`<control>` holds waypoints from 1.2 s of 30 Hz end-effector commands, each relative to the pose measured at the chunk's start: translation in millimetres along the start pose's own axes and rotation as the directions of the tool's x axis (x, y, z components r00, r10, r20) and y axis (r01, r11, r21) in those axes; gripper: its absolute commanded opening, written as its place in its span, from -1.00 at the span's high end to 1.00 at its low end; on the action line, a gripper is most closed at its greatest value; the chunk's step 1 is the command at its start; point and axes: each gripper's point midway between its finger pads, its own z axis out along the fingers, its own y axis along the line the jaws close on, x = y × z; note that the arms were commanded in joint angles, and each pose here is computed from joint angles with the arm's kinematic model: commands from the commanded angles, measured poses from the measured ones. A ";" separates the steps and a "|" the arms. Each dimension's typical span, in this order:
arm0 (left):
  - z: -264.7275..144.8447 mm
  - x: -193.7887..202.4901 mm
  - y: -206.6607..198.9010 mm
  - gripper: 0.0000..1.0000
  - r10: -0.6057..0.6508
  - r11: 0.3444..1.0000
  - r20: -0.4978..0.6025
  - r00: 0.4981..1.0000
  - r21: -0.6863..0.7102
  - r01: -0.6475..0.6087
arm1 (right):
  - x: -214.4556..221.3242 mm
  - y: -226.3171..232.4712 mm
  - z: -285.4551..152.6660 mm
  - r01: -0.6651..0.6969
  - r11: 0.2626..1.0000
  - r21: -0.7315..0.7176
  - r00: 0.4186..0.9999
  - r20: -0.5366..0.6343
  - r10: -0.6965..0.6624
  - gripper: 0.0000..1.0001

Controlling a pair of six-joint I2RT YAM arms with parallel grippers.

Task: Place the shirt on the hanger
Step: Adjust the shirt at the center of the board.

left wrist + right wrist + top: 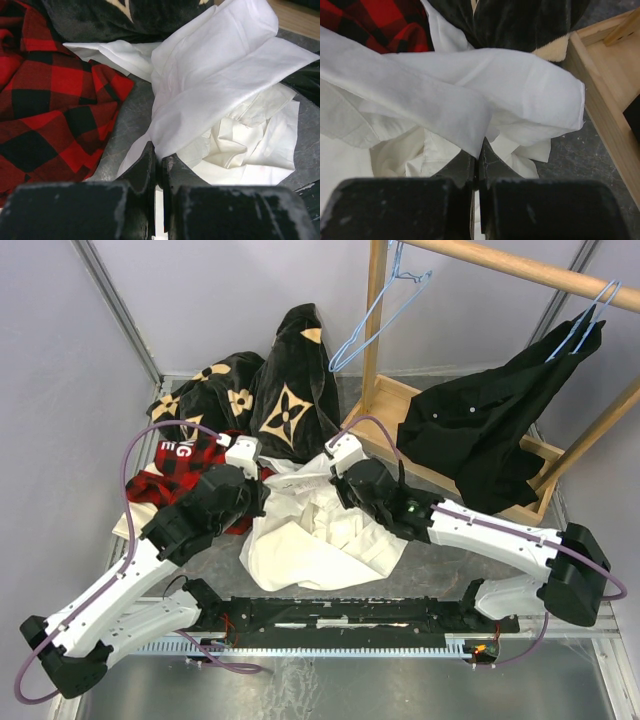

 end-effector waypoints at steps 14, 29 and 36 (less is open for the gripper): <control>-87.6 -159.3 -27.1 0.95 -0.075 0.992 0.314 0.946 0.117 0.039 | -175.8 -42.4 -108.8 -0.207 0.976 0.061 0.931 0.320 0.178 1.00; -145.9 -261.6 -41.6 0.95 0.024 0.986 0.534 0.845 0.129 -0.110 | -313.3 -56.3 -212.8 -0.072 0.997 -0.015 0.793 0.606 0.066 1.00; -191.2 -325.5 -47.6 0.95 0.044 0.980 0.684 0.728 0.113 -0.165 | -373.0 -71.3 -268.9 -0.018 0.999 0.028 0.677 0.736 -0.009 1.00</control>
